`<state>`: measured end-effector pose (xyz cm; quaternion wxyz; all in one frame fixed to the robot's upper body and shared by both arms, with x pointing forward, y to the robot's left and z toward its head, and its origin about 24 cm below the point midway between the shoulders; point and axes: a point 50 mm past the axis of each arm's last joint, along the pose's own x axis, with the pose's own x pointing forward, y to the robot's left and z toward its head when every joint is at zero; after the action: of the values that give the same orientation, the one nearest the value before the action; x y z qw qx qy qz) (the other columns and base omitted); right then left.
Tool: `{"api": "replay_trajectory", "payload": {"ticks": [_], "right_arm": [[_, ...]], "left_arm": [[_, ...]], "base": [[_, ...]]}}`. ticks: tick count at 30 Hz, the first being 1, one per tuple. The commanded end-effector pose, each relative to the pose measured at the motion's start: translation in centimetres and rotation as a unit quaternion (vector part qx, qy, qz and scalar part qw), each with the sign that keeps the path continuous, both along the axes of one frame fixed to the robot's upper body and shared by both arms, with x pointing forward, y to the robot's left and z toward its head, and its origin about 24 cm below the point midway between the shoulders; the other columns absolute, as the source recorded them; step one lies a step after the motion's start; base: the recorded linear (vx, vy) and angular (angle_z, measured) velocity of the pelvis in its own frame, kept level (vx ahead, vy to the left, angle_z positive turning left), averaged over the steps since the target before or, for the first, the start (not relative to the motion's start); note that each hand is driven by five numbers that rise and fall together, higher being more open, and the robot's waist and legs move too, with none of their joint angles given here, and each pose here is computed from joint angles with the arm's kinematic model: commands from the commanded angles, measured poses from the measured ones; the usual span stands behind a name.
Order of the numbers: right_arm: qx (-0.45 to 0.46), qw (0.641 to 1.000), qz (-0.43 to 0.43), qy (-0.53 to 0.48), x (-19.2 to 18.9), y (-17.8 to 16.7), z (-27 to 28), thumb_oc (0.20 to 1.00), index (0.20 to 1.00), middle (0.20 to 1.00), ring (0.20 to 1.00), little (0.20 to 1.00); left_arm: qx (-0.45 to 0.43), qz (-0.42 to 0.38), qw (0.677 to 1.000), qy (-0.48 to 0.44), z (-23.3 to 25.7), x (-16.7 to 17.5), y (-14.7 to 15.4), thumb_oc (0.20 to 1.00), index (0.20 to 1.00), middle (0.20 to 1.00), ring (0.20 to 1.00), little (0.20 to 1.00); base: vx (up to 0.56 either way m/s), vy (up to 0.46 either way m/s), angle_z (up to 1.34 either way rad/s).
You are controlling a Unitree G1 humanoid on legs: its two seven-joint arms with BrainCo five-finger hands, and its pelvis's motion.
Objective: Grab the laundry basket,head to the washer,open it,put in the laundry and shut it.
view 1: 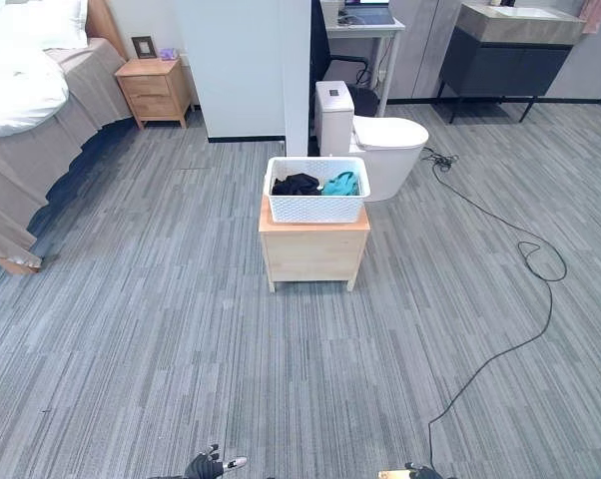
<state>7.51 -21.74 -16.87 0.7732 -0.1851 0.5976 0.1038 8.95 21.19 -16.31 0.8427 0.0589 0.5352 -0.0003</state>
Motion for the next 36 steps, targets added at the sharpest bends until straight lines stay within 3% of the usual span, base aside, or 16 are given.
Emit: {"api": "replay_trajectory", "payload": {"ticks": [1,27,36], "right_arm": [[-0.013,0.999,0.014,0.041,-1.9,-0.4,-0.3,1.0,1.0,1.0,1.0,1.0],[-0.009,1.0,-0.022,0.02,-1.2,-0.8,-0.1,1.0,1.0,1.0,1.0,1.0],[-0.005,0.998,-0.058,-0.038,1.4,-1.6,0.7,1.0,1.0,1.0,1.0,1.0]], "left_arm": [[0.017,-0.019,1.0,-0.013,0.3,1.3,0.4,1.0,1.0,1.0,1.0,1.0],[0.022,0.019,0.999,-0.019,0.5,1.4,1.4,1.0,1.0,1.0,1.0,1.0],[0.018,0.045,0.998,-0.044,1.0,2.7,2.0,1.0,1.0,1.0,1.0,1.0]], "base": [[0.0,0.0,0.0],[0.0,-0.057,0.0],[-0.04,-0.205,0.02]]}}
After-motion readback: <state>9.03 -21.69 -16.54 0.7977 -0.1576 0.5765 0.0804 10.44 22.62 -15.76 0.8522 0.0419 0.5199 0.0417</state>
